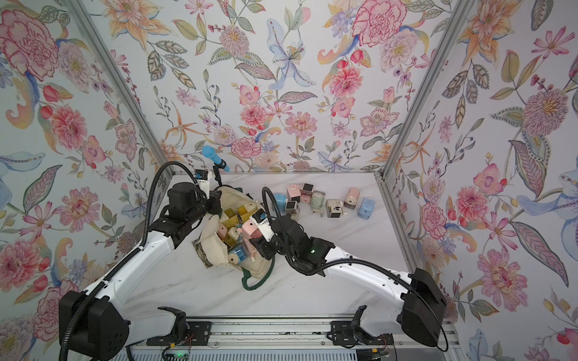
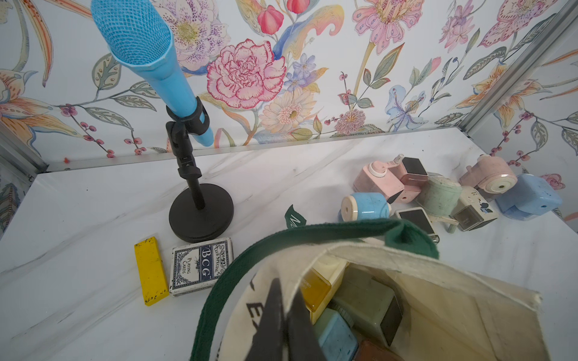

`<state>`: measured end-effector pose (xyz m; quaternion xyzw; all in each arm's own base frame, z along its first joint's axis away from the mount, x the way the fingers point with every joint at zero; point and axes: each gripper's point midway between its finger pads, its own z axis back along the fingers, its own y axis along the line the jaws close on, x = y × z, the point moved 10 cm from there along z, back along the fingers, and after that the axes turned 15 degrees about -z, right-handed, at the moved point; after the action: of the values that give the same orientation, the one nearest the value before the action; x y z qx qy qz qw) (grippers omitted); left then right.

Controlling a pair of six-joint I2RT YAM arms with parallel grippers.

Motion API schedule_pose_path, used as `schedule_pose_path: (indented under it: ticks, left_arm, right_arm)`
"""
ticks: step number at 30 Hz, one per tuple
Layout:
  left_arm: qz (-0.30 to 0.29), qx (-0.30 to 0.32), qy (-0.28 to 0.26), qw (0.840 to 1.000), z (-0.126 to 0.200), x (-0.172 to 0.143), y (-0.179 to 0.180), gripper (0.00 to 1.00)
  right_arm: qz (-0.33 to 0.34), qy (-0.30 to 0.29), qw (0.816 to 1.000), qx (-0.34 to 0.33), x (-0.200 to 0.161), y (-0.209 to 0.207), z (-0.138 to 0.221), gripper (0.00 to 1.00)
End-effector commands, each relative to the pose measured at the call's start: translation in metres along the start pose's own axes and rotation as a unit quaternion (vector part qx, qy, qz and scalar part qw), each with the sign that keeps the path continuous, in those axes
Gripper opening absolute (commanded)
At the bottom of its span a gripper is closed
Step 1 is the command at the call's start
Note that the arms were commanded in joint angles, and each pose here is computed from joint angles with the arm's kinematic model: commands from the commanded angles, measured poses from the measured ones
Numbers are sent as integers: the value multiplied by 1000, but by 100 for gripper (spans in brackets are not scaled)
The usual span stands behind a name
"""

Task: Take out the pencil sharpeners from the tote bags
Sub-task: Place the pencil sharpener at the center of the board.

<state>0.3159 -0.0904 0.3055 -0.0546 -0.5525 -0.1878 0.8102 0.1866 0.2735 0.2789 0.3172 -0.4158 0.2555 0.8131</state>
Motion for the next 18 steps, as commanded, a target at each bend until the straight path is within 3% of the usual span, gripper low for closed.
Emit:
schedule_pose_path:
  ticks: [1, 12, 18]
  left_arm:
    - [-7, 21, -101, 995, 14, 42, 8, 0]
    - [-8, 24, -109, 994, 20, 44, 8, 0]
    - [-9, 25, -108, 994, 19, 43, 8, 0]
  right_arm:
    - [-36, -75, 997, -10, 15, -13, 18, 40]
    - [-146, -147, 966, -154, 7, -87, 36, 38]
    - [-188, -175, 956, -141, 2, -107, 44, 37]
